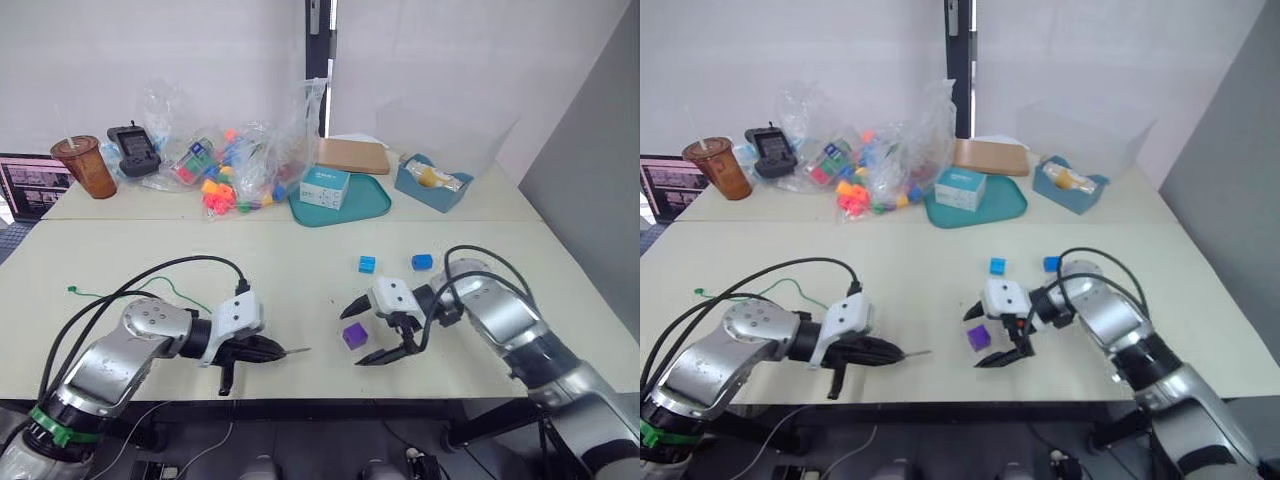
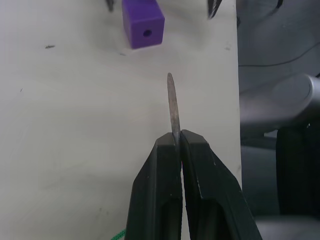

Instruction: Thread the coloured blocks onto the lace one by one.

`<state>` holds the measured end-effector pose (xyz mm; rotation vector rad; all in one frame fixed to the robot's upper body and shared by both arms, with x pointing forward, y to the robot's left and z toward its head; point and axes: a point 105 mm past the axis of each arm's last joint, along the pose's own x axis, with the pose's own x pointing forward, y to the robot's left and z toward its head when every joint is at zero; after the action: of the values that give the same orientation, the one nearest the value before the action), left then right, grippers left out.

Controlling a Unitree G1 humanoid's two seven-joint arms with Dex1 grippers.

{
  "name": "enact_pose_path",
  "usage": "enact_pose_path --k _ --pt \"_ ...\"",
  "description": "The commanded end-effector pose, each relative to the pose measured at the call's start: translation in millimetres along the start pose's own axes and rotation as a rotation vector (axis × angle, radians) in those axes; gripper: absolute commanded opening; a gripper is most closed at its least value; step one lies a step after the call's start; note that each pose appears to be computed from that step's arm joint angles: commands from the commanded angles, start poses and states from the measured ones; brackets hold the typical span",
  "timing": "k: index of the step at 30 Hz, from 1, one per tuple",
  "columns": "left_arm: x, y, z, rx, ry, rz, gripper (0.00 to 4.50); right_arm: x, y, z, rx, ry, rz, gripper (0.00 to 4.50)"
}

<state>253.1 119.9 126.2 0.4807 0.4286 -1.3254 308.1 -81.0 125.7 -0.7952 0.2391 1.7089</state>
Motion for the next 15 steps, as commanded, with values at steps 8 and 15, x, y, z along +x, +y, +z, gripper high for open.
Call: enact_pose_path --k 8,15 --pt "4.5 -8.4 7.0 -0.001 0.015 0.000 0.00 -2.2 -9.0 -22.0 -0.007 0.006 0.019 4.47" --pt "7.4 -0.5 6.6 -0.017 0.026 0.022 0.00 3.3 -7.0 -20.4 0.050 -0.054 -0.020 1.89"
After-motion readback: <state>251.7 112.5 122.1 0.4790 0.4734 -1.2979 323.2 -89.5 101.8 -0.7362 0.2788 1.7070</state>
